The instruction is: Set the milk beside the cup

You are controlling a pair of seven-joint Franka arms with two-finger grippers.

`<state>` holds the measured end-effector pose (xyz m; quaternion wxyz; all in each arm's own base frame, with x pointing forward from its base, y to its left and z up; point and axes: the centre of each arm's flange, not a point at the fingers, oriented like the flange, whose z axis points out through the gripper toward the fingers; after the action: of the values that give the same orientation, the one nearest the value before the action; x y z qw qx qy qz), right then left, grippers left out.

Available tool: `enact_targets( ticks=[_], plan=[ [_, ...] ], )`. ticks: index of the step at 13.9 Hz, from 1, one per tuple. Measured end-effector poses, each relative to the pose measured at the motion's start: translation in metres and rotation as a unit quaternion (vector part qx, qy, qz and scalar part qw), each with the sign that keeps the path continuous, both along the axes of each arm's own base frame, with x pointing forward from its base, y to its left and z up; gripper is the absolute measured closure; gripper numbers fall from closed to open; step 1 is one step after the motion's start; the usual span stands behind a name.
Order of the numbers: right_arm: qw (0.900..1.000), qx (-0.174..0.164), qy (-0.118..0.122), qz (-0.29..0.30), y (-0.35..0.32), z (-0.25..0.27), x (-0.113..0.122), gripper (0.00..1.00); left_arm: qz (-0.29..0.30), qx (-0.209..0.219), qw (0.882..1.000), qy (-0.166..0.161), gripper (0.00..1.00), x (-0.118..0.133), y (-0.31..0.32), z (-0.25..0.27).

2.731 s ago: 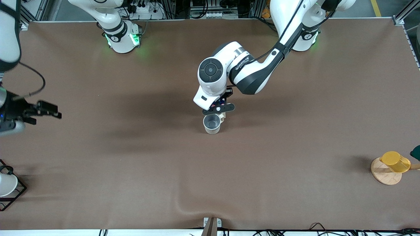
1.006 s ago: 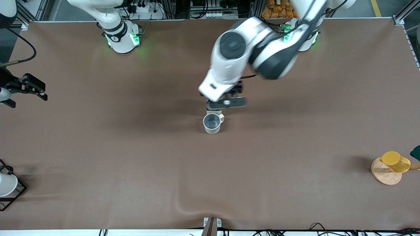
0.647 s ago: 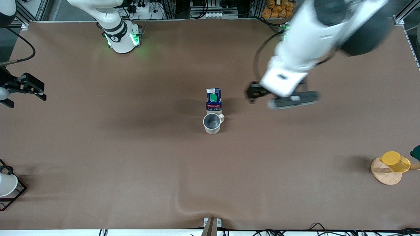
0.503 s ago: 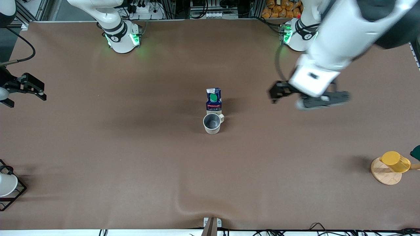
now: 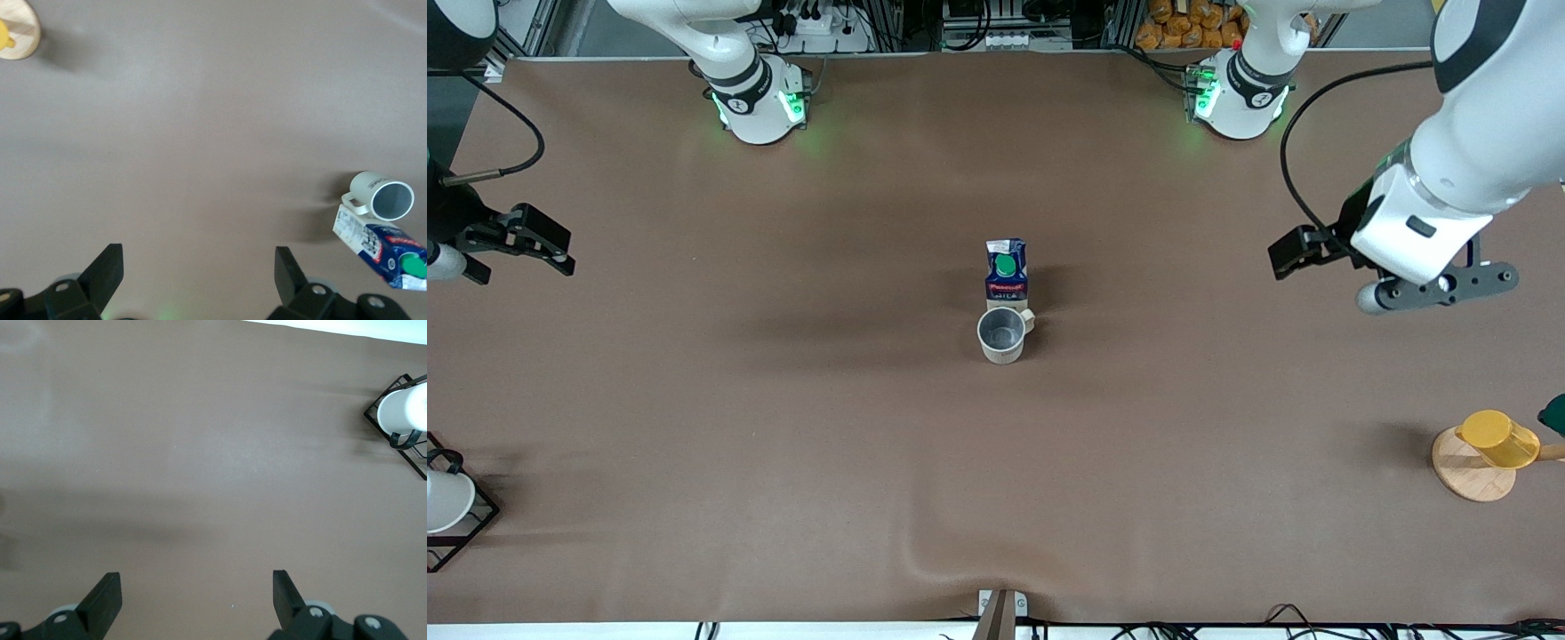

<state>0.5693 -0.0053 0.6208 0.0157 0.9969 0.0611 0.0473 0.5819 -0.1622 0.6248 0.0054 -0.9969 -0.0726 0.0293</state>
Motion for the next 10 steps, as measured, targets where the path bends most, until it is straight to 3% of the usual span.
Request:
enact_targets(
  ticks=[10],
  plan=[
    [1.000,-0.001,0.008,-0.013,-0.010,-0.001,-0.002,0.00,-0.045,0.015,0.999,0.004,0.00,-0.031,0.068,0.035]
  ],
)
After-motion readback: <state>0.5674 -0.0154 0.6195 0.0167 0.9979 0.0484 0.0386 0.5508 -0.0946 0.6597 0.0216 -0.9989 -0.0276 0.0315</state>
